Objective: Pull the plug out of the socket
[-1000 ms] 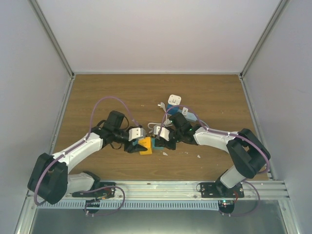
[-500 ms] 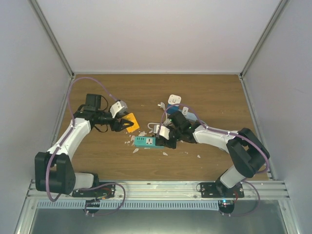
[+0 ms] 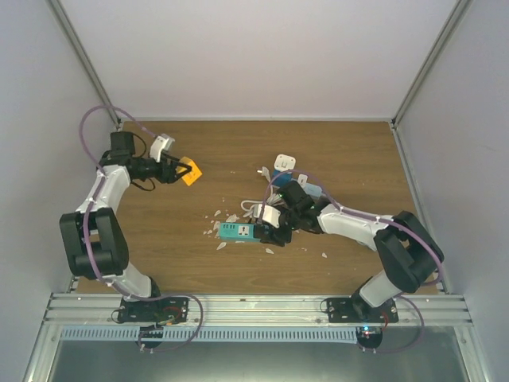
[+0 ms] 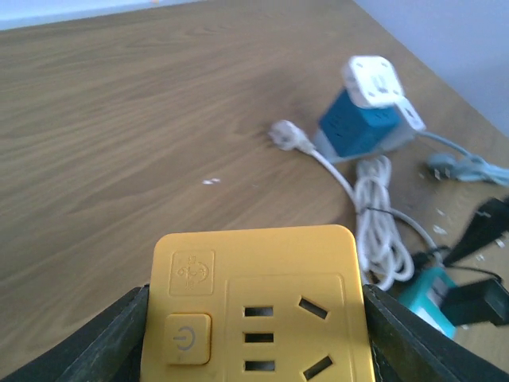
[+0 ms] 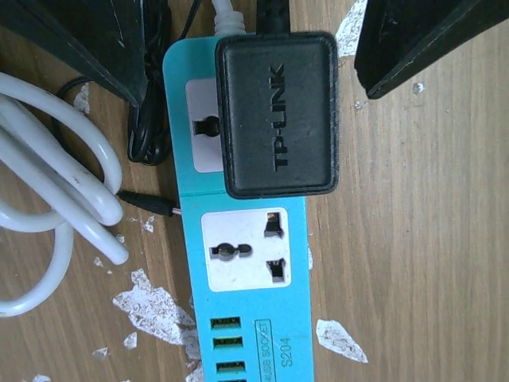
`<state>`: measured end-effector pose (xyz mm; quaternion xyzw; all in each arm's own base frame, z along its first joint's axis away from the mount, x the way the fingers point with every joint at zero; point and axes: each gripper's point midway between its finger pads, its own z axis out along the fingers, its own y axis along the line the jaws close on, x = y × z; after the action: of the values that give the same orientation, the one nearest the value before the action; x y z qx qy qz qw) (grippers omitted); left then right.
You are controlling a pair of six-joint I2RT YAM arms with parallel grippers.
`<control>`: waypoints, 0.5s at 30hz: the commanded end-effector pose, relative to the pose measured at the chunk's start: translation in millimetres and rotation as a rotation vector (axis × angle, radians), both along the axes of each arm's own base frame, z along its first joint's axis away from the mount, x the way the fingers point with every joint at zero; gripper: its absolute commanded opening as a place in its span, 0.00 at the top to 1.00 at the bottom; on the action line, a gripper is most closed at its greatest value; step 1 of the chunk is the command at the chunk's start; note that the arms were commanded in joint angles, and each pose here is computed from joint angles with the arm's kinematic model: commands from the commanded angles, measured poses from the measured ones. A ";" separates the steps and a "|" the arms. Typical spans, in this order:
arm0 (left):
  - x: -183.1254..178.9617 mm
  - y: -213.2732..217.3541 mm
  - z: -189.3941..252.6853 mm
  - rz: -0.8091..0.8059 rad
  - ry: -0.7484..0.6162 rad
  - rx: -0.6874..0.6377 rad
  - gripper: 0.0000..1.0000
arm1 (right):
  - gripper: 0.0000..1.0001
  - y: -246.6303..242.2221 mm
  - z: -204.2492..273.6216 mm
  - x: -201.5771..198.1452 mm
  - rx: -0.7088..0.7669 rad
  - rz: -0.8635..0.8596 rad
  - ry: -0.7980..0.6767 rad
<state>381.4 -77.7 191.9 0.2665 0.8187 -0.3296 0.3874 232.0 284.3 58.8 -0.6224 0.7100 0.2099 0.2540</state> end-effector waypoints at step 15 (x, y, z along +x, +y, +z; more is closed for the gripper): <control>103.5 127.4 -15.3 0.280 0.137 -0.087 0.56 | 0.17 -30.3 70.7 -20.5 0.075 0.060 -0.148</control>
<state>469.9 41.3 171.5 0.1148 0.8601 -0.3183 0.3816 219.3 261.7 126.2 -0.6476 0.6603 0.1893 0.3298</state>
